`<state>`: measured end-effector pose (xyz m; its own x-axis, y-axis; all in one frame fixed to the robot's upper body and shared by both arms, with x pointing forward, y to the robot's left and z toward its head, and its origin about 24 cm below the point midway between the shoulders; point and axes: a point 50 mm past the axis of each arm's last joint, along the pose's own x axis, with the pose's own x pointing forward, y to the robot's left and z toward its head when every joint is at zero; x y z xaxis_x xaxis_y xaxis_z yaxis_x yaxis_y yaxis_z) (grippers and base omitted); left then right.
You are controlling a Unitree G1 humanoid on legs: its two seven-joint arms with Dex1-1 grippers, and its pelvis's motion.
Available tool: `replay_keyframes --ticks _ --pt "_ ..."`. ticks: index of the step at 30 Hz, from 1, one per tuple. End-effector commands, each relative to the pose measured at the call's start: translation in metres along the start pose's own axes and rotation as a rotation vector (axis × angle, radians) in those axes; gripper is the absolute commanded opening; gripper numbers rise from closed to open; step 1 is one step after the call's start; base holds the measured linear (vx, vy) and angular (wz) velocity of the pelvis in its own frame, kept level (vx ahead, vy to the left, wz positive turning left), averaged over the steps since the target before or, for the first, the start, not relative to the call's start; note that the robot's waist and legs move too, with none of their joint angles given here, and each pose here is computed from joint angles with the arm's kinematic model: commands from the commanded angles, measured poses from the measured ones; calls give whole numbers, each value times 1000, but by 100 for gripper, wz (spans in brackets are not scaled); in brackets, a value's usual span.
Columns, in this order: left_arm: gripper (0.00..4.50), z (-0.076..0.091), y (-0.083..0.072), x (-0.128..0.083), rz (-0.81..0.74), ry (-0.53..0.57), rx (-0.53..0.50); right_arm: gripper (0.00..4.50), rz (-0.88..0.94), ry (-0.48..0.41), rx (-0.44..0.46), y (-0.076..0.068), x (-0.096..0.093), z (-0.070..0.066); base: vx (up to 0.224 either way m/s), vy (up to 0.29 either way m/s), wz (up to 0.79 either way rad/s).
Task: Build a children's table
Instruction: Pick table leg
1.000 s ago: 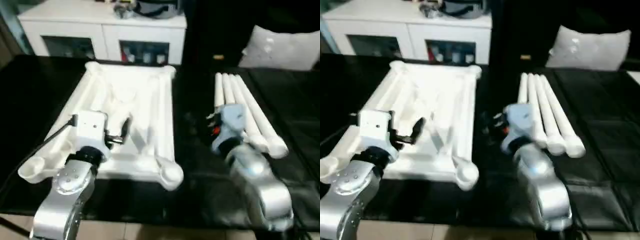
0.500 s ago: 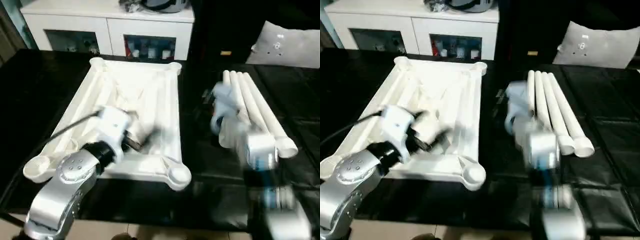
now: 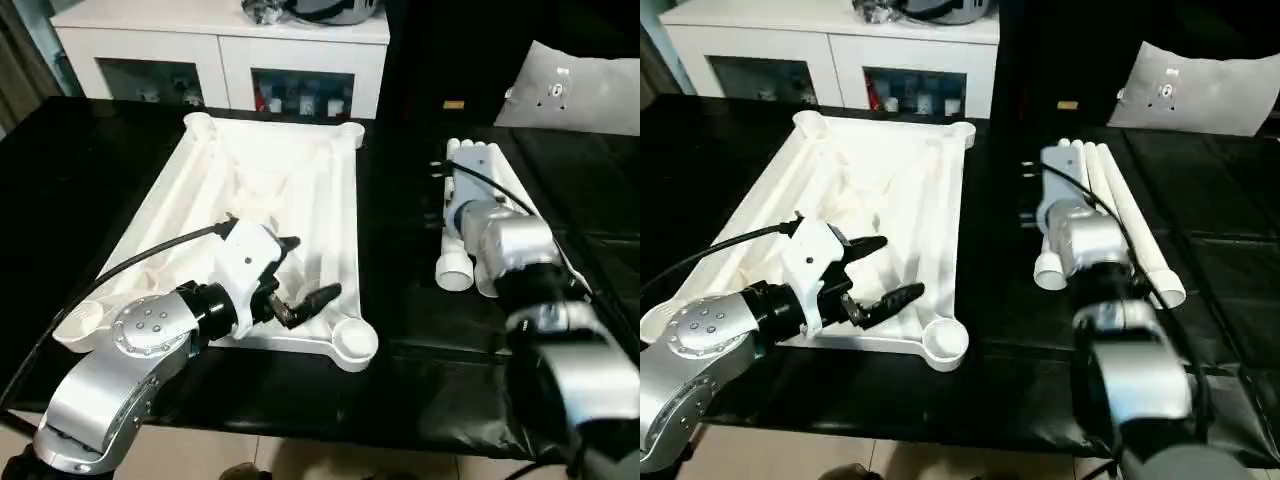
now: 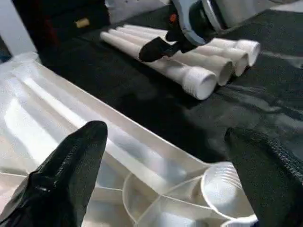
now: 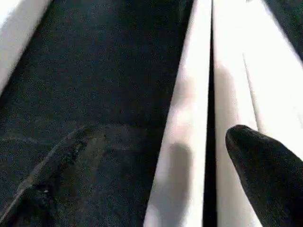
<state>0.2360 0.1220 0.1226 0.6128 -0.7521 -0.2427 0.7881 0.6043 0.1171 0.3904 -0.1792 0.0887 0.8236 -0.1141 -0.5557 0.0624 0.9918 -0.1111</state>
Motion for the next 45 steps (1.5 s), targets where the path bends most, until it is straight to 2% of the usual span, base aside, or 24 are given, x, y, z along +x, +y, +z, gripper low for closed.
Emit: replay_keyframes --ticks 1,7,12,13,15,20,26,30,31,35,42,45 --pt "439 4 -3 0 -17 -4 27 450 11 -4 36 -3 1 3 0 0 0" --pt "439 3 -5 -2 -23 12 17 450 26 91 99 -1 6 -11 0 0 0" --pt "439 3 -6 -3 -33 20 18 450 58 133 142 2 7 -17 0 0 0" --pt "446 3 -6 -3 -33 20 18 431 63 136 147 3 7 -17 0 0 0" --pt "446 3 -6 -2 -35 18 16 431 94 154 191 6 8 -20 0 0 0" --pt "450 3 -7 -2 -41 17 11 385 130 181 257 7 8 -23 0 0 0" --pt "450 4 -9 -1 -34 -5 -17 324 145 210 313 3 9 -31 0 0 0" --pt "450 6 -8 0 -28 -31 -49 303 140 209 326 0 9 -31 0 0 0" --pt "450 7 -7 1 -23 -43 -56 279 138 207 331 -3 9 -31 0 0 0" --pt "450 6 -5 1 -13 -21 -58 247 135 197 339 -8 9 -28 0 0 0" --pt "450 11 0 -1 28 -37 -48 204 145 158 370 -14 7 -17 0 0 0" --pt "450 16 4 -1 82 -59 -18 192 154 113 390 -16 7 -10 0 0 0"
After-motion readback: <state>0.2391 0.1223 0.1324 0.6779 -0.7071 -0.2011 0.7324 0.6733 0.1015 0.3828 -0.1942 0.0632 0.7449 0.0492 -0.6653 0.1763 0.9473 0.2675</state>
